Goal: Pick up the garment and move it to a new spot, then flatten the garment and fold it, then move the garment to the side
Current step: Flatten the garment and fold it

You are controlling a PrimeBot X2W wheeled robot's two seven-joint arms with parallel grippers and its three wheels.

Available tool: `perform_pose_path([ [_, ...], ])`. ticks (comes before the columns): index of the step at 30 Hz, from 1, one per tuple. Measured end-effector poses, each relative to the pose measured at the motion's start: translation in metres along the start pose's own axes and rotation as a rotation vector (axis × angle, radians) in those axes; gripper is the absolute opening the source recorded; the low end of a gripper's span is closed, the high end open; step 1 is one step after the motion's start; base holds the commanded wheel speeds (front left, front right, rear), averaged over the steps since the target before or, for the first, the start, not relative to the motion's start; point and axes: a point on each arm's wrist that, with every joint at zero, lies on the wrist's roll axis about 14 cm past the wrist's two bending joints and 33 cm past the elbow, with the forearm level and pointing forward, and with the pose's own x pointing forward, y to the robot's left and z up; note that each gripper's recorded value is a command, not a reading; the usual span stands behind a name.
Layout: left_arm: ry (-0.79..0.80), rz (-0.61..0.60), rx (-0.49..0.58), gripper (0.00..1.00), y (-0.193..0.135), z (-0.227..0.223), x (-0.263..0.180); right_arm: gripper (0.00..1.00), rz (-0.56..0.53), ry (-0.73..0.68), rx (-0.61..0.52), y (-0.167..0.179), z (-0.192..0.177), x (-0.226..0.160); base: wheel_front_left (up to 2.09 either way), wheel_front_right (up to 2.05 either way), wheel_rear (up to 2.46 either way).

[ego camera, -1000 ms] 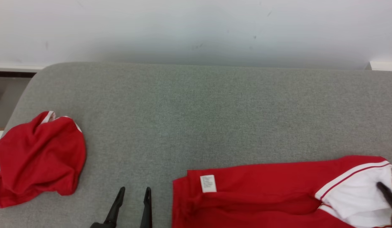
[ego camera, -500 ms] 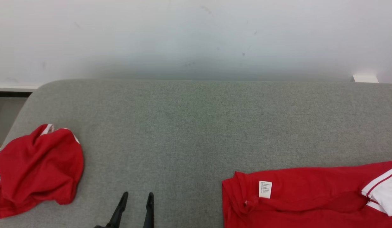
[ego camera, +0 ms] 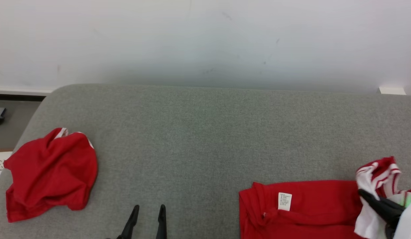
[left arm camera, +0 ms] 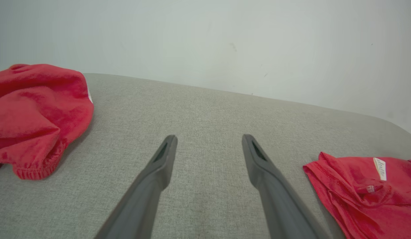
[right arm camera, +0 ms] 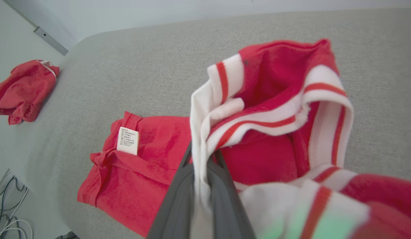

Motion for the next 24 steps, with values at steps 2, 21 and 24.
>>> perform_pose_path([
  [2, 0.007, 0.004, -0.005, 1.00, 0.000, -0.002, 0.000, 0.00, 0.051, 0.026, -0.007, 0.019, -0.009, 0.012, 0.00, 0.00, 0.00],
  [21, 0.065, 0.021, -0.001, 1.00, 0.004, -0.020, -0.001, 0.00, 0.263, 0.048, 0.055, 0.124, -0.046, 0.080, 0.00, 0.00, 0.00],
  [24, 0.069, 0.013, -0.001, 1.00, 0.002, -0.021, 0.001, 0.00, 0.270, 0.041, 0.061, 0.129, -0.045, 0.084, 0.00, 0.00, 0.00],
])
